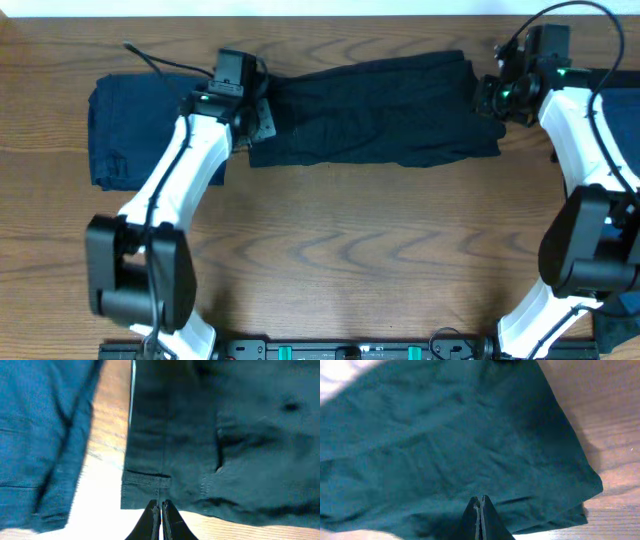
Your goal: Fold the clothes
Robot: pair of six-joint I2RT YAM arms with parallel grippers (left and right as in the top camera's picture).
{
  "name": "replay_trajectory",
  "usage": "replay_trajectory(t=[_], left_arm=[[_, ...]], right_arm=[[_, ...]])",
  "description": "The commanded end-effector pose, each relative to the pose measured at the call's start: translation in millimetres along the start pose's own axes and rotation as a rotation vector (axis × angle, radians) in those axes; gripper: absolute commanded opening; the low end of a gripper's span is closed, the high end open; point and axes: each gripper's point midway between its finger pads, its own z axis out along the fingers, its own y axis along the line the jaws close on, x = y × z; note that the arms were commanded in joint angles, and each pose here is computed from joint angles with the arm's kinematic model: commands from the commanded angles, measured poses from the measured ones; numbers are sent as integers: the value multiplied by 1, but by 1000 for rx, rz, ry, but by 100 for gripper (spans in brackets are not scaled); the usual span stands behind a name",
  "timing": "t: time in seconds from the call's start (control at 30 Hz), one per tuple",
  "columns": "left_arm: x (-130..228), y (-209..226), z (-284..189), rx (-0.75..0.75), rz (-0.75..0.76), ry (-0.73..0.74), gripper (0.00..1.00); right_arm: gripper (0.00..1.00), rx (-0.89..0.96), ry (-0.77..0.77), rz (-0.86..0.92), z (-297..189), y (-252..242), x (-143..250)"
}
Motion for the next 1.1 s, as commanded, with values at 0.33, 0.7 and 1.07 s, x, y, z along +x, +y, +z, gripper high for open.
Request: replay_trajectory(t=[0.33, 0.7, 1.07], left_arm=[[38, -22, 79, 9, 51, 128, 6], [72, -5, 120, -52, 50, 247, 6], [100, 5, 110, -102, 86, 362, 6]], right_arm=[[1, 35, 143, -182, 76, -15, 41], [1, 157, 266, -151, 99, -51, 89], [1, 321, 523, 174, 63, -94, 157]])
